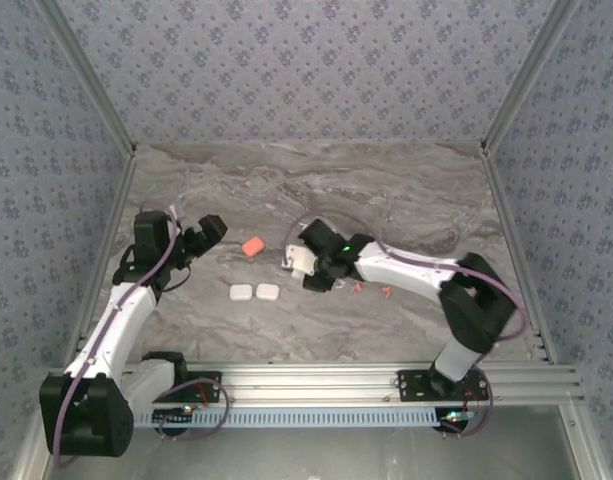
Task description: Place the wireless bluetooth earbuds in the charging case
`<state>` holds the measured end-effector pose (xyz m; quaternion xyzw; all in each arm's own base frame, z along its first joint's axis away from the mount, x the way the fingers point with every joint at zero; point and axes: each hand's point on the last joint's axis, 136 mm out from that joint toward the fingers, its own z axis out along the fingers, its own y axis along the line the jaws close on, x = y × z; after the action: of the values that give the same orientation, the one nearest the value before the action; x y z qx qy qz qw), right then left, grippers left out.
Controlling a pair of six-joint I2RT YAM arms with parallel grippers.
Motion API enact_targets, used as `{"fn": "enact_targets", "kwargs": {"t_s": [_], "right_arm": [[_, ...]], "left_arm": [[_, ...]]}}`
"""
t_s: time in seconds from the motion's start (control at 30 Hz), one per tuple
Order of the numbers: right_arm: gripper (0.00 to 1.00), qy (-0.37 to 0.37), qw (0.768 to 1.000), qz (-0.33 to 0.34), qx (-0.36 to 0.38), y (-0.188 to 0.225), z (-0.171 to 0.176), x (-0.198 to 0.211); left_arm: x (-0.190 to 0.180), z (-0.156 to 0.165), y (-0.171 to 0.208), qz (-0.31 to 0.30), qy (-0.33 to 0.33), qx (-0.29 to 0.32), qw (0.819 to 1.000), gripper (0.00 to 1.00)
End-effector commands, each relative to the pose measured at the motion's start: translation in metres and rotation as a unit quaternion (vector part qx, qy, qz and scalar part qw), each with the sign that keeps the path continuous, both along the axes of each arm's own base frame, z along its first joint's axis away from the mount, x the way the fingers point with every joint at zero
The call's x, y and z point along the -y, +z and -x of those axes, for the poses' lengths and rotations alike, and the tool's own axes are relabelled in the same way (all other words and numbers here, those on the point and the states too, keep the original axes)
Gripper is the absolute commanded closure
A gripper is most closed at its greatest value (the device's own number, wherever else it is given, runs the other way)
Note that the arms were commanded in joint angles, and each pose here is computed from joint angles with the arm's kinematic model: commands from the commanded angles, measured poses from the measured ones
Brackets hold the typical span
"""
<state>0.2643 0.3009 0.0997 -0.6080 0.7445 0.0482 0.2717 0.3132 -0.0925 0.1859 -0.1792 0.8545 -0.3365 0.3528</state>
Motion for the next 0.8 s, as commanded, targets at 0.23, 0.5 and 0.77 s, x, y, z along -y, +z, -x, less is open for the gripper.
{"fn": "enact_targets", "kwargs": {"t_s": [0.23, 0.5, 0.77], "right_arm": [[0.58, -0.024, 0.974, -0.157, 0.164, 0.129, -0.017, 0.027], [0.59, -0.019, 0.967, -0.167, 0.193, 0.157, -0.015, 0.031], [0.58, -0.013, 0.965, -0.178, 0.193, 0.167, -0.009, 0.028]], "left_arm": [[0.126, 0.031, 0.102, 0.079, -0.292, 0.124, 0.945, 0.07], [0.185, 0.061, 0.115, 0.076, -0.405, 0.140, 0.900, 0.09], [0.210, 0.069, 0.104, 0.072, -0.450, 0.121, 0.882, 0.23]]}}
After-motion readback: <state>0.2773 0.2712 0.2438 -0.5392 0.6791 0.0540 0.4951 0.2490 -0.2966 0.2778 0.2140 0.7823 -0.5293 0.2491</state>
